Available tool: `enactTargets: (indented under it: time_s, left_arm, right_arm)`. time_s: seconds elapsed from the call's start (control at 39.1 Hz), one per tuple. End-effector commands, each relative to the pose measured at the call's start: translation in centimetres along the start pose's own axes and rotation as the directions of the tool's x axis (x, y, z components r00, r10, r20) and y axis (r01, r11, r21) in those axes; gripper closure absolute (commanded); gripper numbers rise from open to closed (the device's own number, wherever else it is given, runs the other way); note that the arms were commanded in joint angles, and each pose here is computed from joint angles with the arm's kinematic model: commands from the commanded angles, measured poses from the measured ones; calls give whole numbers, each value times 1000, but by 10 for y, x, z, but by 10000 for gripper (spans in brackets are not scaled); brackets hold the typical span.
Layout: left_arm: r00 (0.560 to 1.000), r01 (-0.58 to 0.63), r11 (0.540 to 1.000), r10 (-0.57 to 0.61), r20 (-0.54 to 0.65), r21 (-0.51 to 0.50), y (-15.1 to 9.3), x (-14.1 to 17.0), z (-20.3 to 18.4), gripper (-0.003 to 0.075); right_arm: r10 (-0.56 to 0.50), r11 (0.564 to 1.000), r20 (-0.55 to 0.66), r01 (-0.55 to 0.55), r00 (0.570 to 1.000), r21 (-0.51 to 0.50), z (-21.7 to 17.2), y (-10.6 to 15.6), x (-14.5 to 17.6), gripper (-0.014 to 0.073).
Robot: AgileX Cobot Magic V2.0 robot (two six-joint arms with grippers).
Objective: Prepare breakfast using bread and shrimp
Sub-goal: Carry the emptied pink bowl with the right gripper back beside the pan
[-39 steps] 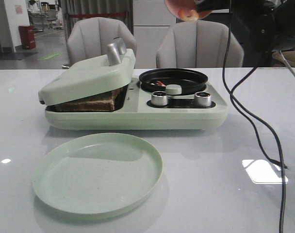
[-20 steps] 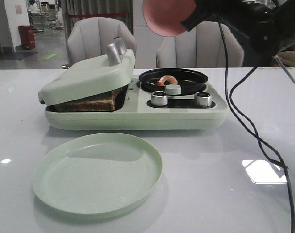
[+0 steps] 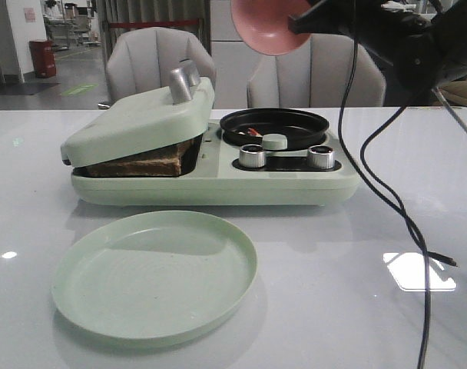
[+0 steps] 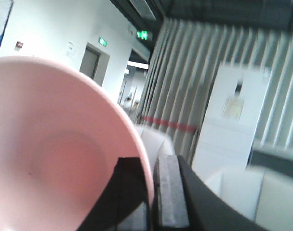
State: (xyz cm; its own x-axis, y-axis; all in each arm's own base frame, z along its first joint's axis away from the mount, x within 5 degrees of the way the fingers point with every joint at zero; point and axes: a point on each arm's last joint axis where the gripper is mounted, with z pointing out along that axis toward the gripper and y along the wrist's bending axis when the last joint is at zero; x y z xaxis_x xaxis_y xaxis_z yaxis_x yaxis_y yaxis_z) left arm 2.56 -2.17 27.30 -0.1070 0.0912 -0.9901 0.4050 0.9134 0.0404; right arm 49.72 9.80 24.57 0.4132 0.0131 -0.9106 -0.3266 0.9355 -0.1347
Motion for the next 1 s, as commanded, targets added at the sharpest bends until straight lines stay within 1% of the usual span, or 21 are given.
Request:
enactTargets:
  time_s: [0.0, 0.05, 0.13, 0.18, 0.23, 0.28, 0.38, 0.54, 0.66, 0.79, 0.89, 0.92, 0.97]
  left_arm:
    - [996, 24, 1000, -23, 82, -7, 1, -14, -2, 608]
    - [996, 24, 1000, -23, 82, -7, 1, -14, -2, 608]
    - [996, 24, 1000, -23, 82, -7, 1, -14, -2, 608]
    - [996, 24, 1000, -23, 82, -7, 1, -14, -2, 608]
    - [996, 24, 1000, -23, 82, -7, 1, -14, -2, 608]
    - [996, 24, 1000, -23, 82, -7, 1, -14, -2, 608]
    - [996, 24, 1000, -23, 82, -7, 1, -14, -2, 608]
    - [996, 24, 1000, -23, 82, -7, 1, -14, -2, 608]
    - [996, 24, 1000, -23, 82, -7, 1, -14, -2, 608]
    - [996, 24, 1000, -23, 82, -7, 1, -14, -2, 608]
    - [996, 24, 1000, -23, 82, -7, 1, -14, -2, 608]
    - [996, 24, 1000, -23, 82, -7, 1, -14, -2, 608]
    - [996, 24, 1000, -23, 82, -7, 1, -14, -2, 608]
  right_arm:
    - [143, 989, 56, -145, 988, 40, 12, -11, -52, 455]
    - [174, 983, -8, -173, 985, 61, 13, -13, -57, 455]
    - [175, 982, -104, -165, 979, 95, 13, -16, -66, 455]
    - [177, 980, -179, -156, 968, 122, 12, -18, -74, 455]
    - [176, 979, -220, -148, 959, 140, 10, -20, -87, 455]
    - [181, 976, -284, -137, 942, 167, 7, -22, -101, 455]
    - [191, 971, -375, -119, 907, 208, -1, -25, -125, 455]
    - [216, 960, -501, -88, 838, 266, -18, -28, -158, 455]
    - [250, 948, -605, -63, 756, 312, -35, -30, -178, 455]
    - [320, 929, -703, -66, 636, 363, -51, -28, -180, 455]
    - [382, 910, -763, -68, 521, 409, -62, -30, -173, 455]
    - [392, 906, -767, -70, 508, 417, -64, -32, -172, 455]
    - [409, 900, -786, -64, 463, 431, -70, -37, -167, 455]
